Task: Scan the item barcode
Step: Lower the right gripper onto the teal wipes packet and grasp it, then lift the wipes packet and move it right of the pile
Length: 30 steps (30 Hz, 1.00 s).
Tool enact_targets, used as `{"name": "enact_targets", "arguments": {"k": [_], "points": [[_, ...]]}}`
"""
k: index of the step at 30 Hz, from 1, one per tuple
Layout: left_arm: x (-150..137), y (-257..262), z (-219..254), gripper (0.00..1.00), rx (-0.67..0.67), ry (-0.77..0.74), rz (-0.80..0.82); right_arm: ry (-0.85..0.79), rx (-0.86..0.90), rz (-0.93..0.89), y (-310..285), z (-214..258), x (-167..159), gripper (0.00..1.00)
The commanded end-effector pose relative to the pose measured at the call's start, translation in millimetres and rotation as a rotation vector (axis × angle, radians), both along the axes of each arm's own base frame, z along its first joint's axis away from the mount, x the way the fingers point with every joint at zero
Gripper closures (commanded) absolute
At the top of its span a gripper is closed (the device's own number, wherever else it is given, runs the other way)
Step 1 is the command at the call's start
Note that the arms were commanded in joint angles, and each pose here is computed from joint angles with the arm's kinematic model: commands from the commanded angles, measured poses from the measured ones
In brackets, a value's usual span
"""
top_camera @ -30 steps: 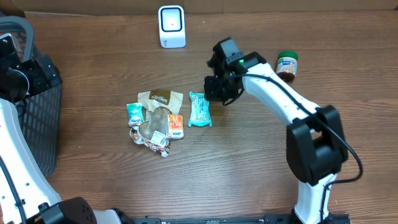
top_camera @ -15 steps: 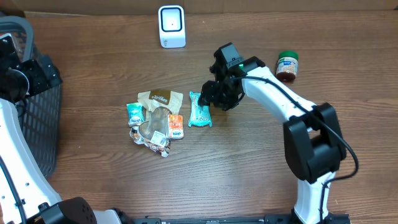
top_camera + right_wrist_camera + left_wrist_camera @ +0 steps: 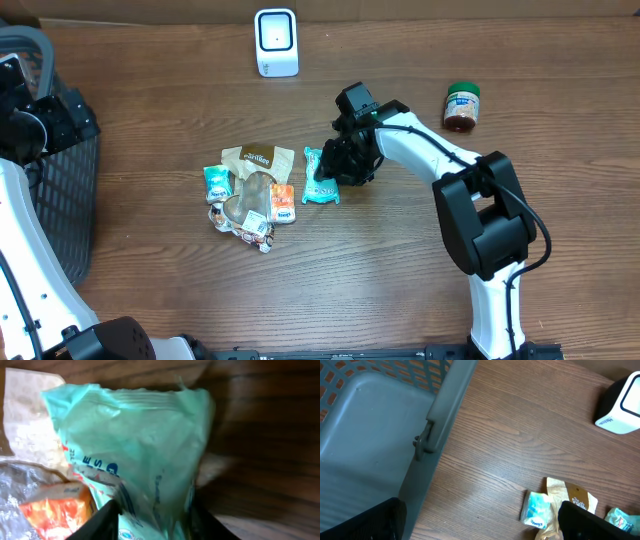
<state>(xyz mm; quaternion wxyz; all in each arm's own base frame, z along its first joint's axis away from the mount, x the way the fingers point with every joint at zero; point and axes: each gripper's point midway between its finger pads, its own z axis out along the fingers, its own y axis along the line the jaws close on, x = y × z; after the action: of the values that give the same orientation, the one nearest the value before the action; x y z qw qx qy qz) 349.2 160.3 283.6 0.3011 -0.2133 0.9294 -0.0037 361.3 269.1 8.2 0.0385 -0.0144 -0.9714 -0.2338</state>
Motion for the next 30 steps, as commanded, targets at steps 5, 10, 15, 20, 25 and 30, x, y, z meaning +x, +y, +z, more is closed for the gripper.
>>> {"name": "enact_targets", "arguments": {"k": [5, 10, 15, 20, 25, 30], "points": [[2, -1, 10, 0.00, -0.001, -0.029, 0.001, 0.032, -0.054, -0.002, -6, -18, -2, 0.96], [2, -1, 10, 0.00, -0.001, -0.029, 0.001, -0.095, -0.057, 0.063, -6, 24, 14, 0.96], [2, -1, 10, 0.00, -0.001, -0.029, 0.001, -0.257, -0.325, 0.011, -51, 79, 34, 0.96], [2, -1, 10, 0.00, -0.001, -0.029, 0.001, -0.369, -0.778, -0.037, -119, 106, 41, 0.96], [2, -1, 10, 0.00, -0.001, -0.029, 0.001, -0.414, -1.043, -0.002, -152, 112, 44, 0.96], [2, -1, 10, 0.01, -0.001, -0.029, 0.001, -0.389, -1.143, 0.152, -159, 95, 48, 0.96]]}}
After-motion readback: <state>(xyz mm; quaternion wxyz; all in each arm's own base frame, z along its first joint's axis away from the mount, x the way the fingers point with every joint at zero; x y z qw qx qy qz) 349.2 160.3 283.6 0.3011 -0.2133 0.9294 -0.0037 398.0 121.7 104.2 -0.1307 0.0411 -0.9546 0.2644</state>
